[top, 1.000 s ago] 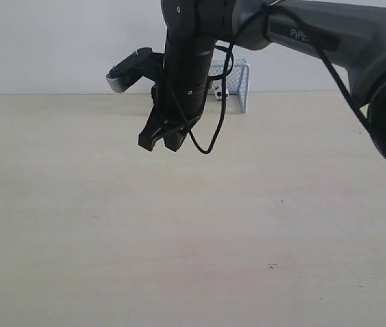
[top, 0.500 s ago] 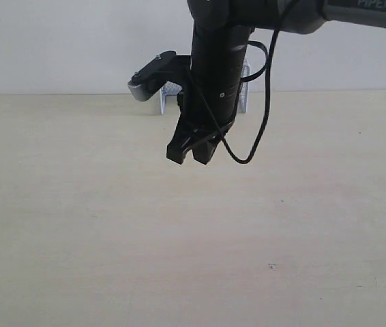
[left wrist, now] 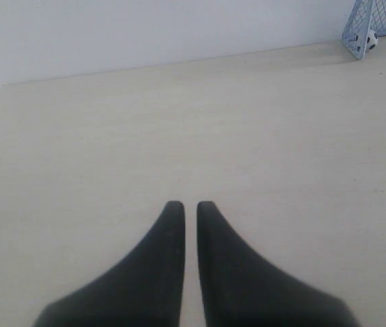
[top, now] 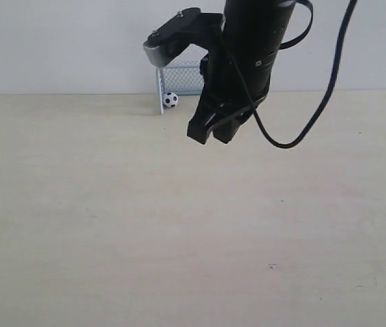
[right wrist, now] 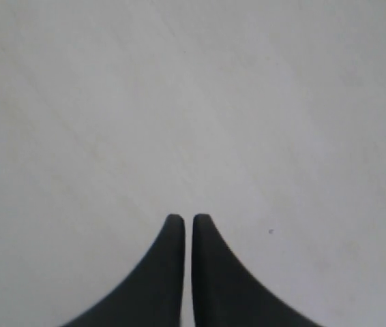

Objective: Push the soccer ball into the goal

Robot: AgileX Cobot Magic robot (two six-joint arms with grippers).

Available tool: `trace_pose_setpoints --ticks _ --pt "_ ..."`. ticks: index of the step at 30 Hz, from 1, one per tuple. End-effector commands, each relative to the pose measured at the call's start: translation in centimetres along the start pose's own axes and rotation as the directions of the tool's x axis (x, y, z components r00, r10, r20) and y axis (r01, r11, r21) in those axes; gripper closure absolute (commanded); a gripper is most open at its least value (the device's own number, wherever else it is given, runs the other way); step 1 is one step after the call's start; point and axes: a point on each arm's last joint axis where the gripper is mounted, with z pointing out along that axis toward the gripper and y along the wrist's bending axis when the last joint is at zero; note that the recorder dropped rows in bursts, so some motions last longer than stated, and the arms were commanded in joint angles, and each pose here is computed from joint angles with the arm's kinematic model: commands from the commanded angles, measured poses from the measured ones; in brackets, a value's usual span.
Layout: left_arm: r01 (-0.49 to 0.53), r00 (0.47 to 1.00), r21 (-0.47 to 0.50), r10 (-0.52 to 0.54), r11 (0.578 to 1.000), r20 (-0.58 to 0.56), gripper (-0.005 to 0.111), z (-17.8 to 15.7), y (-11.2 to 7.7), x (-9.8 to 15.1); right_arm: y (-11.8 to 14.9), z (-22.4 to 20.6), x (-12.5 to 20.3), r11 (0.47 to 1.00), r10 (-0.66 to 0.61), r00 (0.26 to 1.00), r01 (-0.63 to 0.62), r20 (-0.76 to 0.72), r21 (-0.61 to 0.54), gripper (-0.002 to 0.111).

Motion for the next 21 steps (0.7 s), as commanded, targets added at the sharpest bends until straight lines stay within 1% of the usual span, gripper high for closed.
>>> trace_pose_setpoints --ticks 1,7,13,21 --pt "0.007 1.000 0.008 -0.007 1.000 0.003 0.100 0.0 0.0 -0.2 -0.4 -1.1 1.3 0.998 0.016 1.000 -0.015 -0.019 0.064 0.108" --pt "0.007 1.000 0.008 -0.007 1.000 0.003 0.100 0.0 0.0 -0.2 -0.4 -1.0 2.2 0.994 0.015 0.999 -0.011 -0.033 0.110 0.108" --pt "0.007 1.000 0.008 -0.007 1.000 0.003 0.100 0.0 0.0 -0.2 -1.0 -1.4 3.5 0.976 0.046 0.996 -0.029 -0.073 0.215 0.108" --pt "0.007 1.000 0.008 -0.007 1.000 0.003 0.100 0.0 0.0 -0.2 -0.8 -3.3 5.2 0.956 0.079 0.997 -0.068 -0.025 0.287 0.108"
